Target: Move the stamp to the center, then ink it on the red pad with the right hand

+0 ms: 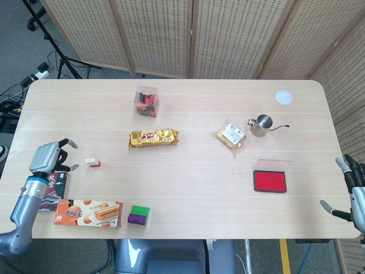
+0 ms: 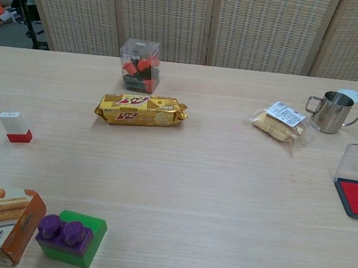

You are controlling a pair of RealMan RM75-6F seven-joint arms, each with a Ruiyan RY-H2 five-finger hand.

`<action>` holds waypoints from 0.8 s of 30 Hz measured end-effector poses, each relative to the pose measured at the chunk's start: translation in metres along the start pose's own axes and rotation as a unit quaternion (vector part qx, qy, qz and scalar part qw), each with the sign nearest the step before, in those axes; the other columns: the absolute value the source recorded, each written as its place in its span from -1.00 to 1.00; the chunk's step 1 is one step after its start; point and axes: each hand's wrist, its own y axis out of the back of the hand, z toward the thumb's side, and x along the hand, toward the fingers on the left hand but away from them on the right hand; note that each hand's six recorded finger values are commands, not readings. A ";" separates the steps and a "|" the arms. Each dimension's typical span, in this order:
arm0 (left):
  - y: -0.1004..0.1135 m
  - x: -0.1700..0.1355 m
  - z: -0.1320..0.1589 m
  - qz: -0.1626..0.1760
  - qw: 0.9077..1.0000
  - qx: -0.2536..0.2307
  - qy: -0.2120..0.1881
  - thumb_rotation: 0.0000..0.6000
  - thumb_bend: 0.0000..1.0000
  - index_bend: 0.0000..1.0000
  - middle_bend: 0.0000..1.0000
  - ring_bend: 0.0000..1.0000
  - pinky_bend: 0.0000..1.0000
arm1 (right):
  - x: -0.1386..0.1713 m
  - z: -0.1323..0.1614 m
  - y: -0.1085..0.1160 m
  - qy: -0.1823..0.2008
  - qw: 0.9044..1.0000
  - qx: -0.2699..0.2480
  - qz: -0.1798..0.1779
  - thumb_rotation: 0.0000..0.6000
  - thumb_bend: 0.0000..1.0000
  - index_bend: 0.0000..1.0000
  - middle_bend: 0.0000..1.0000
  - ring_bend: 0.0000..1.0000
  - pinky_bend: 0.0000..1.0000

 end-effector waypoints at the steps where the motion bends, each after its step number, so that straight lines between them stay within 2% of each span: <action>1: -0.004 0.004 0.003 -0.003 1.000 0.004 0.001 1.00 -0.69 -0.11 1.00 1.00 0.83 | -0.001 0.000 0.000 -0.001 1.000 -0.001 0.001 1.00 -1.00 -1.00 -1.00 -1.00 -1.00; 13: -0.043 0.028 0.011 -0.025 0.999 0.022 0.030 1.00 -0.68 -0.02 1.00 1.00 0.83 | -0.003 -0.003 -0.001 -0.003 1.000 -0.006 0.008 1.00 -1.00 -1.00 -1.00 -1.00 -1.00; 19: -0.054 0.032 0.008 -0.032 0.998 0.025 0.038 1.00 -0.51 0.01 1.00 1.00 0.83 | -0.004 -0.003 -0.001 -0.003 1.000 -0.008 0.009 1.00 -1.00 -1.00 -1.00 -1.00 -1.00; 24: -0.060 0.034 0.007 -0.036 0.998 0.026 0.040 1.00 -0.47 0.10 1.00 1.00 0.83 | -0.004 -0.004 -0.001 -0.003 1.000 -0.009 0.010 1.00 -1.00 -1.00 -1.00 -1.00 -1.00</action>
